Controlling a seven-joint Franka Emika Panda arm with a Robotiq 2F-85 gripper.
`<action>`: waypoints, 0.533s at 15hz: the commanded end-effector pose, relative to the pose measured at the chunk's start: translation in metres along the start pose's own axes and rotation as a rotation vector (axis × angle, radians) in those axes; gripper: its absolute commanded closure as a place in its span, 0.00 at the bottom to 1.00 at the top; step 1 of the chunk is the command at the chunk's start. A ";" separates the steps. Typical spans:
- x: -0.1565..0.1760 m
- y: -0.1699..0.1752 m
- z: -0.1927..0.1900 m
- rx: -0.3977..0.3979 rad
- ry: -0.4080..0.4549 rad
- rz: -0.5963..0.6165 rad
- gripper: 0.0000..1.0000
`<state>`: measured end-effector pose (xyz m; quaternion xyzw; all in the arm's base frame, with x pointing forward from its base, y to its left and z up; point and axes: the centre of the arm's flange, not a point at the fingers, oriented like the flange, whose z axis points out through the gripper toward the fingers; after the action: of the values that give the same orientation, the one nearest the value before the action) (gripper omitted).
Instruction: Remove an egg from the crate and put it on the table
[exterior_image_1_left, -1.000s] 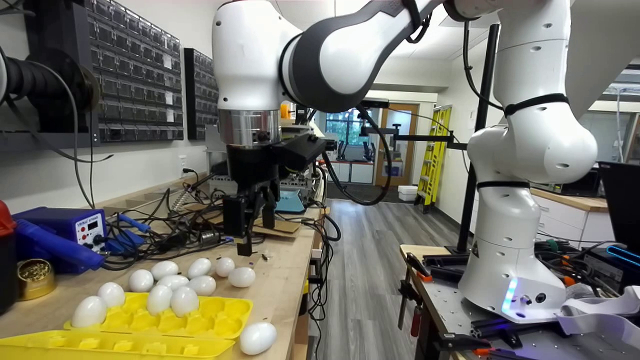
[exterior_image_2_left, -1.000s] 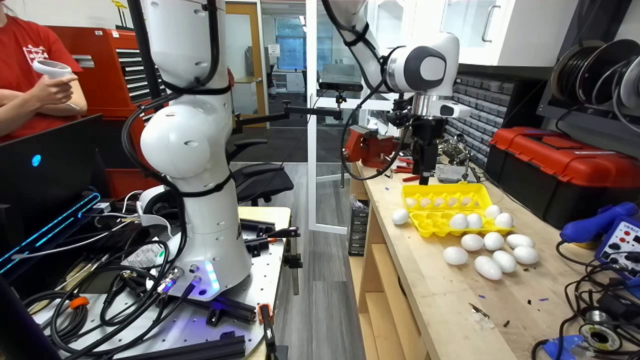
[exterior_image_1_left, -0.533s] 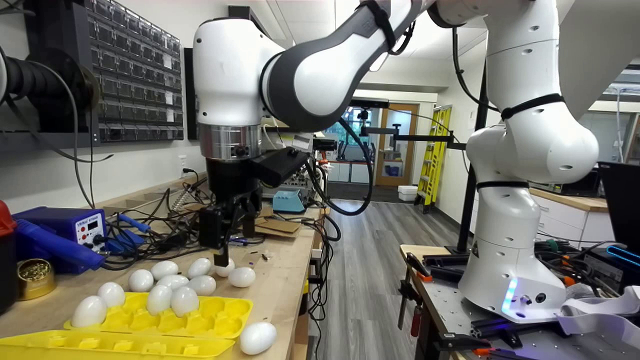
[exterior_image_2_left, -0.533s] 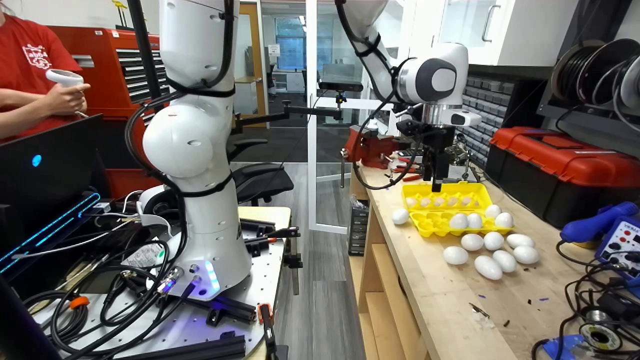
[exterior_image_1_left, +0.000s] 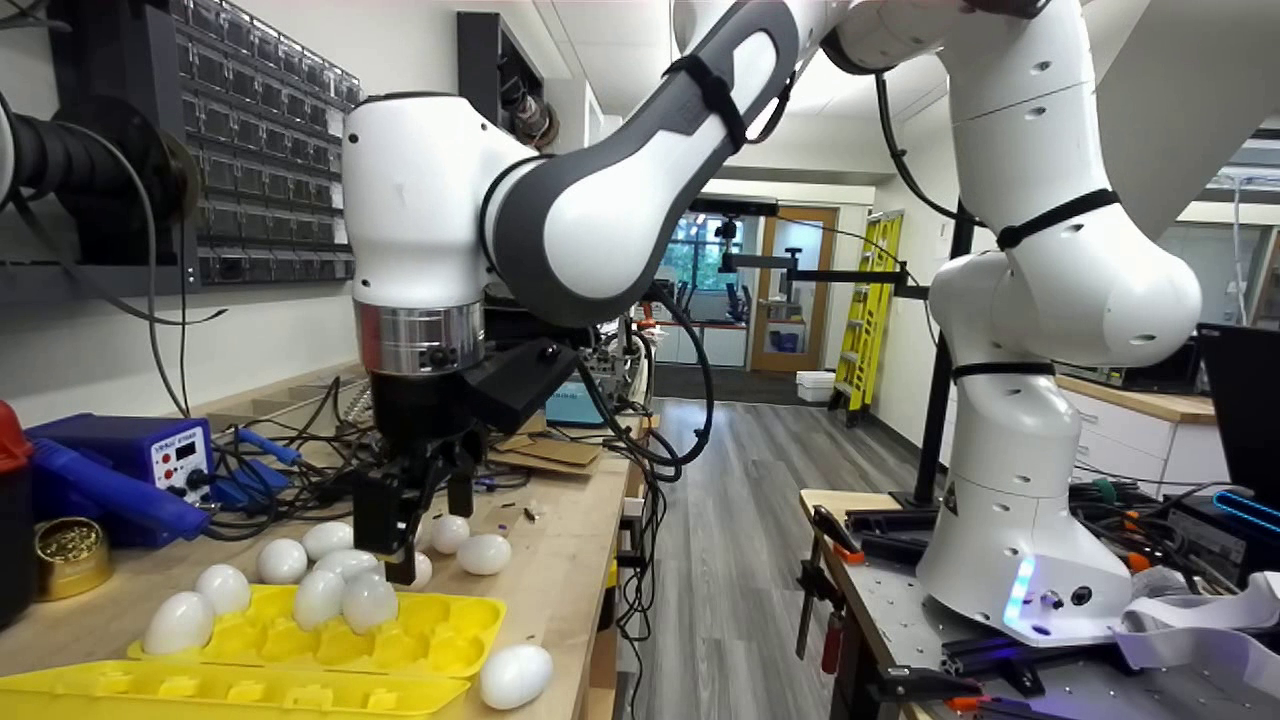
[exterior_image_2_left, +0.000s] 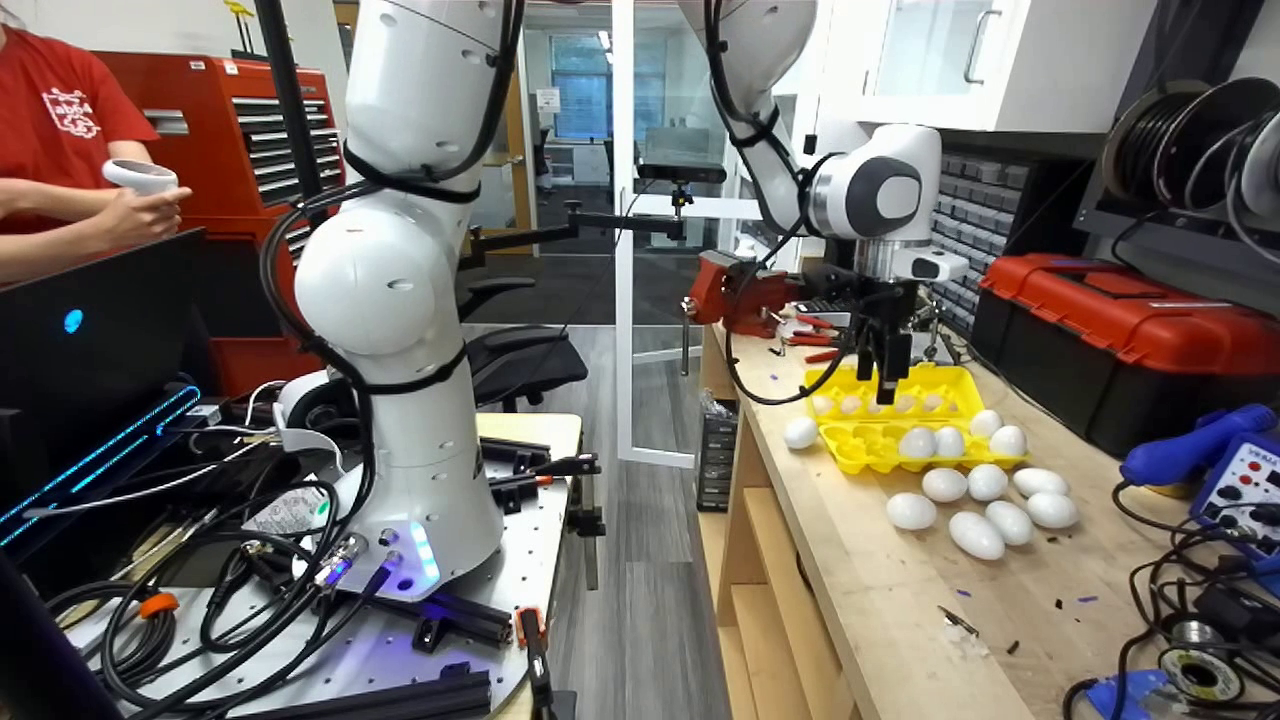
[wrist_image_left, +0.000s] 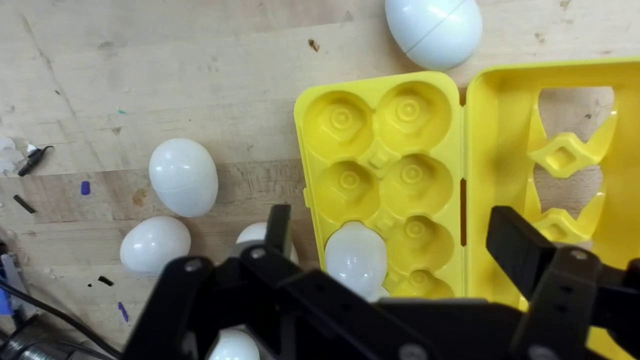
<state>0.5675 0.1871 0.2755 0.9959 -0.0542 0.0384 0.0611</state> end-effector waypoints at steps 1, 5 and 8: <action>0.020 -0.004 0.013 -0.004 0.029 0.014 0.00; 0.038 0.001 0.024 -0.002 0.045 0.026 0.00; 0.050 0.007 0.033 -0.010 0.051 0.022 0.00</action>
<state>0.6038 0.1725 0.2544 0.9943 -0.0689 0.0524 0.0619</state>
